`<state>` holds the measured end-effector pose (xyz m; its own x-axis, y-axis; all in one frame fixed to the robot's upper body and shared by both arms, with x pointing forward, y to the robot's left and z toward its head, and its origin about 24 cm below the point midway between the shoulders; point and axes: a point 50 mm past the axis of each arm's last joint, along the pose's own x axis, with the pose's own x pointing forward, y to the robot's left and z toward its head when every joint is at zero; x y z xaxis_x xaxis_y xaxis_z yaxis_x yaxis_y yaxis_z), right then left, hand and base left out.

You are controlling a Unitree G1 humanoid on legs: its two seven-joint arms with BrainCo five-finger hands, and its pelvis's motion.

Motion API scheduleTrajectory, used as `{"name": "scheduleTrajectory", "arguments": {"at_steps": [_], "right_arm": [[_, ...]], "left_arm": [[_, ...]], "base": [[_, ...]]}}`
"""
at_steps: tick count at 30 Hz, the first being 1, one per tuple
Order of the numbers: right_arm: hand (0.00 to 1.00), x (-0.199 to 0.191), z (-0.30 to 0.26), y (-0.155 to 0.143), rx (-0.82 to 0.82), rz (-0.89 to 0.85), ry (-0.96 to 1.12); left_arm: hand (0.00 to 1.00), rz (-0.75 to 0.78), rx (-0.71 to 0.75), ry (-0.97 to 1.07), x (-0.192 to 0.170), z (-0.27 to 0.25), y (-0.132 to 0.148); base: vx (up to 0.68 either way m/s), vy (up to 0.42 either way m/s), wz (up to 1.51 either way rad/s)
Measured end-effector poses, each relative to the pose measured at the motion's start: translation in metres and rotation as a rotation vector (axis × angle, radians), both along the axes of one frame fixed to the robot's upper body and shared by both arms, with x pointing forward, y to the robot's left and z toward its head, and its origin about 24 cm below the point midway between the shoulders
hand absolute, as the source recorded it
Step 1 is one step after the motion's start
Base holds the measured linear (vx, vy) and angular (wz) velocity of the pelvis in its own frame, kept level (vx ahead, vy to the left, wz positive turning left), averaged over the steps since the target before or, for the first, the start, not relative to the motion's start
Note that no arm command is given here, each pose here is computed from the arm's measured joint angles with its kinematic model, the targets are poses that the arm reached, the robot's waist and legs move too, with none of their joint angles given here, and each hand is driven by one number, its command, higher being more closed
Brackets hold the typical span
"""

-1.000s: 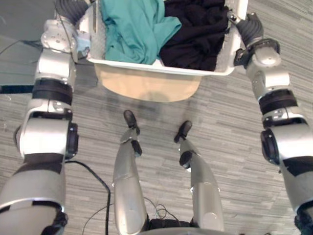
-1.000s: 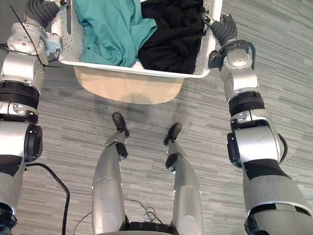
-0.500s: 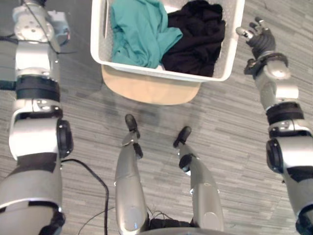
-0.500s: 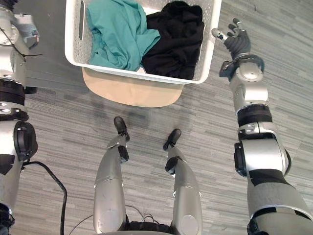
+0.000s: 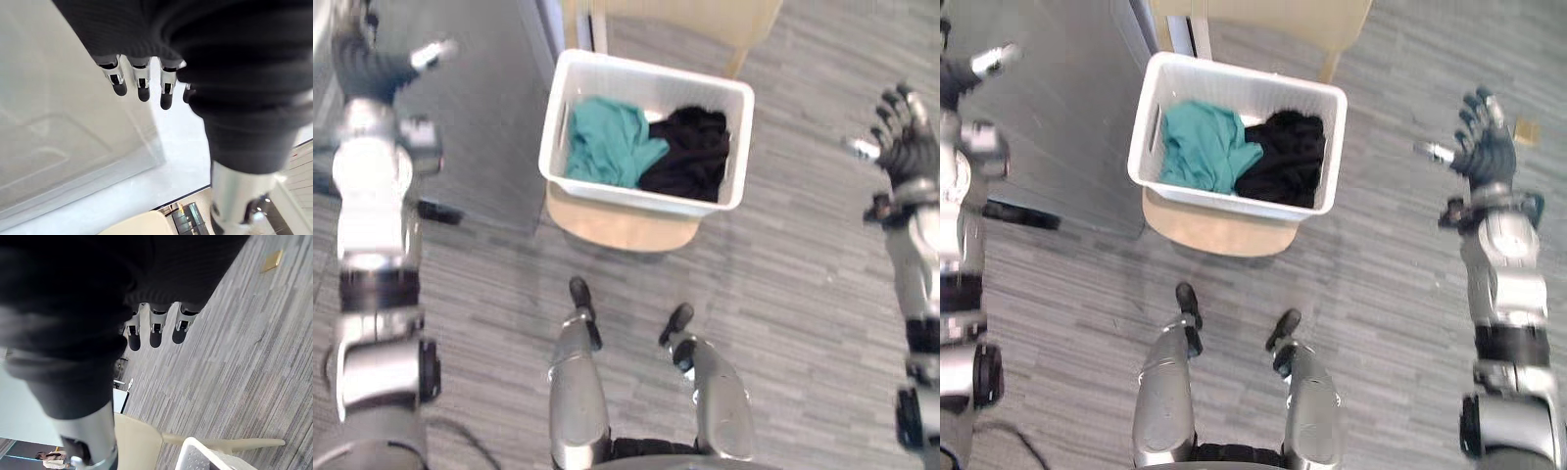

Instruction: Pick up the laundry basket with both hands and put the clothes into the washing machine.

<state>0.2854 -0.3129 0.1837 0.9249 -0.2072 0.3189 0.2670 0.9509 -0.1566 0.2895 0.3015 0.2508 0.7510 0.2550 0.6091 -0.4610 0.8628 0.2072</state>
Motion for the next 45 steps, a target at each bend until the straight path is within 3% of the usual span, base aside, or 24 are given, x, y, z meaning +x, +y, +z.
{"name": "scheduleTrajectory", "arguments": {"at_steps": [4,8,10,15,17,20,30,38,45], "right_arm": [[0.00,-0.038,-0.085,-0.007,0.017,-0.047,0.281],[0.00,-0.080,-0.154,0.009,0.058,-0.010,0.533],[0.00,-0.104,-0.189,0.019,0.118,0.009,0.683],[0.00,-0.133,-0.250,0.058,0.258,0.043,0.926],[0.00,-0.128,-0.257,0.081,0.261,0.116,0.949],[0.00,-0.137,-0.264,0.093,0.239,0.152,0.997],[0.00,-0.104,-0.254,0.096,0.209,0.134,0.919],[0.00,-0.130,-0.268,0.104,0.412,0.026,0.921],[0.00,-0.110,-0.250,0.091,0.440,-0.054,0.779]], "left_arm": [[0.00,0.062,-0.137,0.265,-0.047,-0.100,0.023],[0.00,0.038,-0.404,0.531,-0.106,-0.195,0.011],[0.00,0.011,-0.562,0.635,-0.124,-0.234,-0.010],[0.00,-0.079,-0.826,0.851,-0.130,-0.302,-0.072],[0.00,-0.068,-0.895,1.033,-0.150,-0.336,-0.089],[0.00,-0.098,-0.963,1.171,-0.165,-0.357,-0.117],[0.00,-0.151,-0.822,1.251,-0.162,-0.359,-0.122],[0.00,-0.205,-0.735,1.290,-0.163,-0.357,-0.126],[0.00,-0.286,-0.709,1.321,-0.159,-0.358,-0.148]], "base": [[0.23,-0.120,0.13],[0.08,-0.061,0.17],[-0.05,0.000,0.64],[-0.15,-0.030,1.32],[-0.14,-0.041,0.97],[-0.12,0.066,1.41],[-0.10,0.253,1.62],[-0.02,0.140,1.55],[0.22,0.055,0.34]]}}
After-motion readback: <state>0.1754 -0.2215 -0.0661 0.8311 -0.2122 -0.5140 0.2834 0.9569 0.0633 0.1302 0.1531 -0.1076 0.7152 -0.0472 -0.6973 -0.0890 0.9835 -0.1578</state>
